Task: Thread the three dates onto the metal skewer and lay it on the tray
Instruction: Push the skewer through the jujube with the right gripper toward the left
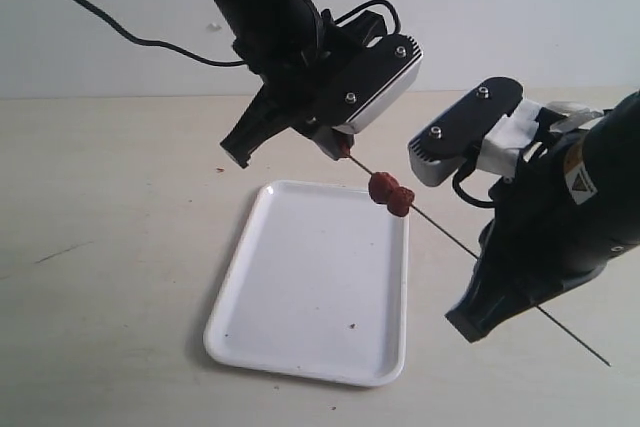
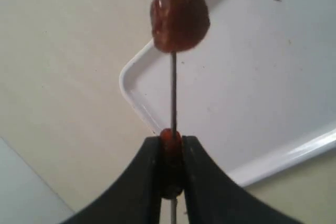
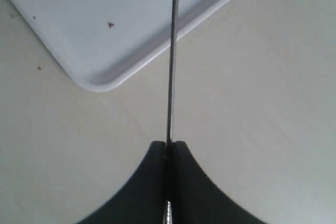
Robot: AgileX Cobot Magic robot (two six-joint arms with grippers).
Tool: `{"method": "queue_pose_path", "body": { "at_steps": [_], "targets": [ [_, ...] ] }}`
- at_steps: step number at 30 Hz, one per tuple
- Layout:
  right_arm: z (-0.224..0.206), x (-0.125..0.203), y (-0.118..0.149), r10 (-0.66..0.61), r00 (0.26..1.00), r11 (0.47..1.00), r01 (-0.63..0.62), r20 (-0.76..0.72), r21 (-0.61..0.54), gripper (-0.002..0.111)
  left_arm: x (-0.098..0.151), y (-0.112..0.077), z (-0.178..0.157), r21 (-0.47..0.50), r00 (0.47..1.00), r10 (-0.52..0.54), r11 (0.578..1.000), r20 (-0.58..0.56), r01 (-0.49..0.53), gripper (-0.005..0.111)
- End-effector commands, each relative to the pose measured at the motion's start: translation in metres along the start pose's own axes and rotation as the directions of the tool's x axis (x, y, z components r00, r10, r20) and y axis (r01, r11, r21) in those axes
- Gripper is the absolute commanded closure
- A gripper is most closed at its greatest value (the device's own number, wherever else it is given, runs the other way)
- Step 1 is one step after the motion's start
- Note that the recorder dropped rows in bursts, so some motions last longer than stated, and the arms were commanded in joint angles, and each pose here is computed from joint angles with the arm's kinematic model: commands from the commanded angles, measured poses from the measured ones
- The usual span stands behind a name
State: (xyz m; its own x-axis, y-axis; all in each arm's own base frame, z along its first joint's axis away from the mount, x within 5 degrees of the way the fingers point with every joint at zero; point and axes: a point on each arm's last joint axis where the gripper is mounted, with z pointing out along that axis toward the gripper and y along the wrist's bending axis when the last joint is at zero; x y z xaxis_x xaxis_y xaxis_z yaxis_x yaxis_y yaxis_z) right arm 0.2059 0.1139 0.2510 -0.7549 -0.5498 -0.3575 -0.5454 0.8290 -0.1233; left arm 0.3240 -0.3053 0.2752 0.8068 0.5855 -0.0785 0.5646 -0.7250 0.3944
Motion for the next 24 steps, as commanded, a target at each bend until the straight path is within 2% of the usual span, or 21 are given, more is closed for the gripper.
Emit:
{"method": "queue_pose_path", "body": {
  "at_steps": [1, 24],
  "targets": [
    [-0.003, -0.0161, 0.0006, 0.0, 0.986, 1.0, 0.001, 0.169, -0.007, 0.108, -0.0146, 0.0023, -0.0054, -0.011, 0.996, -0.023, 1.0, 0.09, 0.024, 0.095],
    [-0.0032, -0.0171, 0.0003, -0.013, 0.984, 1.0, 0.013, 0.18, -0.001, 0.108, -0.0173, 0.0031, -0.0057, -0.014, 0.99, -0.068, 0.997, 0.121, 0.07, 0.095]
  ]
}}
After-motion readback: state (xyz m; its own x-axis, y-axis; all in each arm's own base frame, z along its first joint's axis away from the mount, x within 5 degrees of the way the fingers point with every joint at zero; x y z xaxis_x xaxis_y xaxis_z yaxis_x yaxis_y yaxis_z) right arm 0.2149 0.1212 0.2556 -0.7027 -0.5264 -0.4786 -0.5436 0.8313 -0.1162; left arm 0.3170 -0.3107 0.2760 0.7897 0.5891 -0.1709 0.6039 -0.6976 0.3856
